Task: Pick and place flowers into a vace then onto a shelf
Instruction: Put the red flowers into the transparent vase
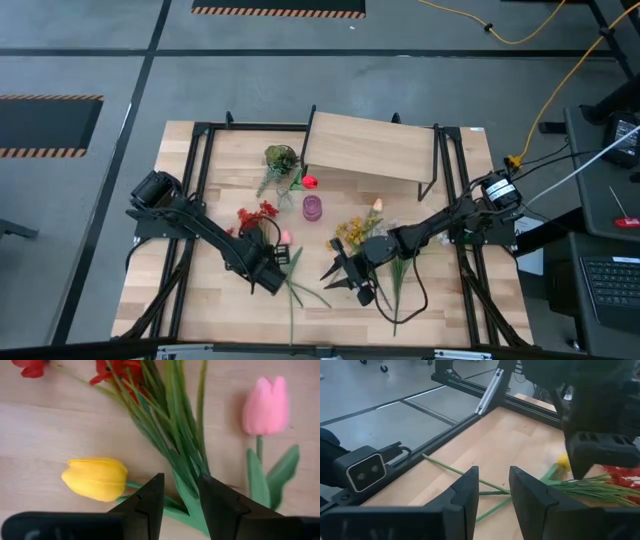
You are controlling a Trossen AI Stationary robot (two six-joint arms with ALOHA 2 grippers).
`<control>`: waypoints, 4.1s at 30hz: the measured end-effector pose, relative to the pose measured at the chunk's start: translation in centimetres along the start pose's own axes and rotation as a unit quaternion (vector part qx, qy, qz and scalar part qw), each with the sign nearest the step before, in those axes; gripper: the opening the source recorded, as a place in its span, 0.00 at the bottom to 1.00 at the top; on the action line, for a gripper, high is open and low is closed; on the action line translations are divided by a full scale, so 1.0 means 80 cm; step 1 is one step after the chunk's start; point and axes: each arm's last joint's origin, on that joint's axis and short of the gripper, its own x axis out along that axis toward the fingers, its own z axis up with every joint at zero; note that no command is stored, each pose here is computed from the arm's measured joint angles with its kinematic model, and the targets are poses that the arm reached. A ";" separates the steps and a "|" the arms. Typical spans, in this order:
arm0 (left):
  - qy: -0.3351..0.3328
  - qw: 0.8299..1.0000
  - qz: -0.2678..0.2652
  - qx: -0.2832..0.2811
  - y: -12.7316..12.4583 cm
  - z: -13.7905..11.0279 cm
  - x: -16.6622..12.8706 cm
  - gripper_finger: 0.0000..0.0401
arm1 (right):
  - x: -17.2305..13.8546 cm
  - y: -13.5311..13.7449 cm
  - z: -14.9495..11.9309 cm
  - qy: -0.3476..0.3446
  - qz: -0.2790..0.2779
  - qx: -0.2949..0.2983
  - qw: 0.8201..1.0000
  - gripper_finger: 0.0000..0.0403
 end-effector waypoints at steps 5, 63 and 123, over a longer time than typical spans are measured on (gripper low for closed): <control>-0.017 0.999 -0.032 -0.005 0.000 0.000 0.009 0.28 | 0.000 0.002 0.000 0.000 0.002 -0.007 1.000 0.28; -0.159 0.977 -0.139 0.019 0.005 -0.012 0.026 0.02 | 0.000 0.005 -0.006 0.025 0.020 0.007 0.999 0.28; -0.157 0.963 -0.206 0.073 0.028 -0.023 -0.015 0.12 | 0.000 0.005 -0.007 0.027 0.020 0.011 0.999 0.28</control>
